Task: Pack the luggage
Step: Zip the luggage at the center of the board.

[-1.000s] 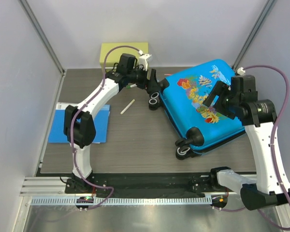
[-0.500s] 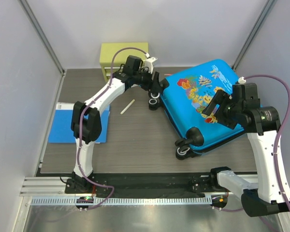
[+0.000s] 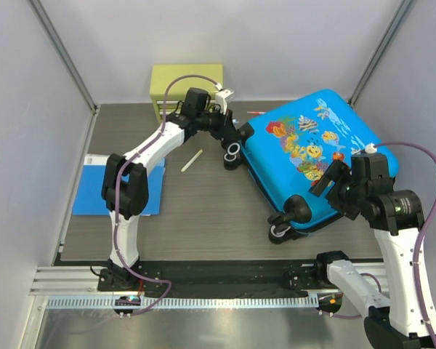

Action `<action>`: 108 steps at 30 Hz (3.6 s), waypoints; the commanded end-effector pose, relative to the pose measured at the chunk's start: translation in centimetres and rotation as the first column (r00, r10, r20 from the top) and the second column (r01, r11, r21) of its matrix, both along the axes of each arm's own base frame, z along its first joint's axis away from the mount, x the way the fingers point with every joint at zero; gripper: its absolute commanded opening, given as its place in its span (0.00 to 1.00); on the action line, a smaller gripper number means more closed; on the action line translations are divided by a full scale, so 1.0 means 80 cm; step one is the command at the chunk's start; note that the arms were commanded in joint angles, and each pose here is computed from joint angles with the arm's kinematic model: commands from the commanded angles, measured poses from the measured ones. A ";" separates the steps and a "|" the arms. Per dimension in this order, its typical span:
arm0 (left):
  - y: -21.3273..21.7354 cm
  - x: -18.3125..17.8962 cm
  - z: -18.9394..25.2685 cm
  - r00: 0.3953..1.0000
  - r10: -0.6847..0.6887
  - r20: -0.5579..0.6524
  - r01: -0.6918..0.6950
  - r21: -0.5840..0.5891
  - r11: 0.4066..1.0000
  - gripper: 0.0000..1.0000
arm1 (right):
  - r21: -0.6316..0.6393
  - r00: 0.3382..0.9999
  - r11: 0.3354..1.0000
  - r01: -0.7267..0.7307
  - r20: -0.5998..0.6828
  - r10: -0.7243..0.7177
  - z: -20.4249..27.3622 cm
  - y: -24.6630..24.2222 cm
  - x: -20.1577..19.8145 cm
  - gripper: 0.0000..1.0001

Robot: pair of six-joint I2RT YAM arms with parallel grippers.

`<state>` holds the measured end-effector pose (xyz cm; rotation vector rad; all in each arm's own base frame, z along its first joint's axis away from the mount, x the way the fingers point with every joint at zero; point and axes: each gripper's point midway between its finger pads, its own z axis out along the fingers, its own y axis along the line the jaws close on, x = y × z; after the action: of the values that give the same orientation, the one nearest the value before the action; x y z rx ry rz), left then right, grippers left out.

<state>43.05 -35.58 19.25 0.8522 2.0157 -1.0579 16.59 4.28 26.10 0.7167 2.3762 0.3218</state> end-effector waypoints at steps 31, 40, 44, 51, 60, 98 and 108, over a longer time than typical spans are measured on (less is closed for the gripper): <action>0.060 -0.192 -0.013 0.958 0.168 -0.233 -0.160 0.055 0.986 0.00 | -0.205 0.999 0.979 0.013 -0.041 -0.021 -0.098 -0.029 0.103 0.83; -0.005 -0.237 0.008 0.971 0.064 -0.231 -0.066 -0.001 0.998 0.00 | -0.345 0.999 0.937 0.051 0.019 -0.048 -0.054 -0.054 0.174 0.85; -0.032 -0.258 0.017 0.974 0.002 -0.228 -0.008 -0.023 1.000 0.00 | -0.395 0.998 0.917 0.056 0.027 -0.049 -0.020 -0.068 0.189 0.87; -0.091 -0.289 0.038 0.963 -0.121 -0.241 0.101 -0.094 0.990 0.00 | -0.396 0.997 0.917 0.055 0.064 -0.033 0.062 -0.069 0.181 0.89; -0.100 -0.264 0.064 0.978 -0.035 -0.206 0.011 -0.113 0.994 0.35 | -0.091 0.967 0.965 -0.246 0.037 0.250 0.027 0.047 0.129 0.83; 0.118 -0.241 -0.019 0.888 0.413 -0.204 -0.408 0.068 0.910 0.80 | -0.266 0.915 0.875 -0.404 -0.121 0.386 -0.112 0.136 0.047 0.82; 0.119 -0.245 -0.024 0.883 0.416 -0.218 -0.412 0.066 0.909 0.81 | -0.328 0.898 0.836 -0.441 -0.181 0.402 -0.136 0.140 0.061 0.64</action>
<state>23.01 -26.07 16.30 0.3064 2.3168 -0.9075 20.19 15.10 15.26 0.0409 2.6252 0.0398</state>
